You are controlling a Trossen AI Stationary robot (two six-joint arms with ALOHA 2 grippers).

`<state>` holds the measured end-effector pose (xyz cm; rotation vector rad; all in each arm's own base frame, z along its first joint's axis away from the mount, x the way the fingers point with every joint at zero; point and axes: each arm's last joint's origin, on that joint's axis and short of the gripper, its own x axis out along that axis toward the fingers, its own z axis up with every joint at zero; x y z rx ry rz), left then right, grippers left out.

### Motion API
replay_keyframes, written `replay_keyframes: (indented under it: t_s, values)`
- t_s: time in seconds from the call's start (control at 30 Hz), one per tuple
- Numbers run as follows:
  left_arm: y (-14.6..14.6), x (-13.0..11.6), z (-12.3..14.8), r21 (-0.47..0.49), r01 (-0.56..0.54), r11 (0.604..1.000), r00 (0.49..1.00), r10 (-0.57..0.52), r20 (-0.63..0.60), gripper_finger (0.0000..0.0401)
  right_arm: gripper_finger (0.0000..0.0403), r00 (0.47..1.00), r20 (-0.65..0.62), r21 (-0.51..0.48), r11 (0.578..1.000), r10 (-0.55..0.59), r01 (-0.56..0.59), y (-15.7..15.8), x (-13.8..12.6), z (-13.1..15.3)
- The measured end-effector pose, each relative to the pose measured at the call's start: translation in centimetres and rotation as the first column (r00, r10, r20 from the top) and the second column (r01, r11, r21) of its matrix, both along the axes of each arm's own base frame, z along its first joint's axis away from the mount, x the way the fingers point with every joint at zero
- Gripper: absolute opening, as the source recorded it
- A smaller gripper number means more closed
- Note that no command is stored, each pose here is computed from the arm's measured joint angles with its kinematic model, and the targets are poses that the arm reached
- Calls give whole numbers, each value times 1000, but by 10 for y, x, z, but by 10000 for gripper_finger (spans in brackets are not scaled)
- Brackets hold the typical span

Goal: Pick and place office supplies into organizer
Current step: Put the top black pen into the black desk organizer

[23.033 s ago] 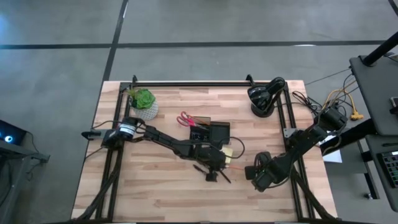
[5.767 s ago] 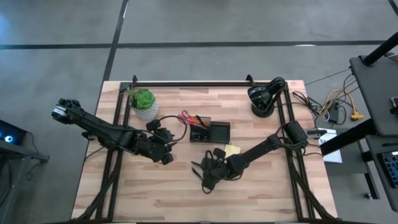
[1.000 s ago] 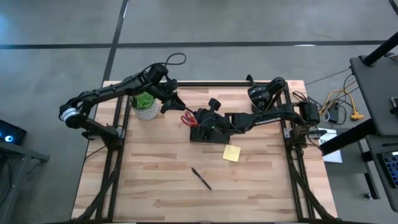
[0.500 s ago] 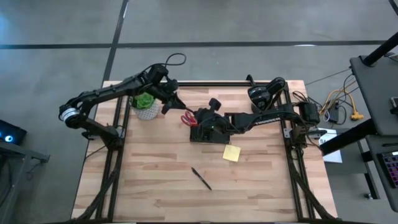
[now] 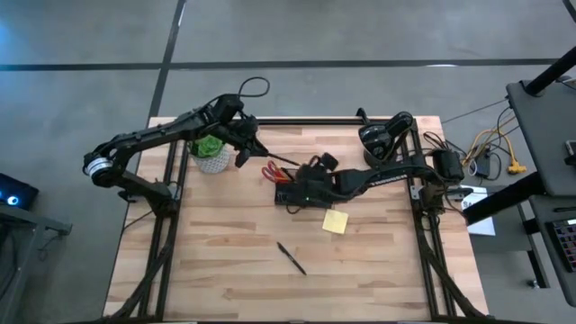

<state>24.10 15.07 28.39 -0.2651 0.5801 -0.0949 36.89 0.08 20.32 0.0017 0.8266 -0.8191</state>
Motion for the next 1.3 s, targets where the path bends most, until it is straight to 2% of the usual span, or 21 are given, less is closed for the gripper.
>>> replay_keyframes:
  t_s: [0.13, 0.3, 0.43, 0.57, 0.73, 0.87, 0.97, 1.13, 1.3]
  values:
    - [-12, 5, 3, 84, 47, 995, 999, -47, 2, 30, 170, 982, 40, -64, 981, -182, 185, 10, -20, 7]
    - [-27, 10, 12, 232, 88, 969, 996, -80, -43, 30, 170, 943, 79, -10, 946, -322, 324, 15, -47, 20]
    - [-40, 16, 24, 411, 167, 896, 978, -96, -187, 31, 164, 922, 65, -3, 924, -382, 383, 20, -66, 25]
    - [-50, 24, 37, 478, 229, 848, 962, -121, -246, 31, 159, 923, 67, 2, 925, -380, 380, 26, -75, 27]
    - [-54, 41, 40, 485, 266, 833, 948, -136, -287, 31, 157, 927, 68, 13, 929, -369, 369, 29, -75, 28]
    - [-63, 56, 30, 443, 380, 812, 886, -182, -426, 31, 156, 929, 63, 14, 931, -365, 365, 30, -76, 27]
    - [-68, 69, 23, 449, 418, 789, 856, -178, -485, 31, 155, 935, 46, 10, 936, -353, 353, 31, -76, 26]
    - [-66, 91, 25, 479, 399, 782, 872, -163, -461, 31, 154, 939, 24, 16, 939, -343, 343, 32, -78, 23]
    - [-62, 106, 18, 483, 408, 775, 855, -139, -499, 31, 150, 944, 10, 11, 944, -331, 331, 36, -80, 19]
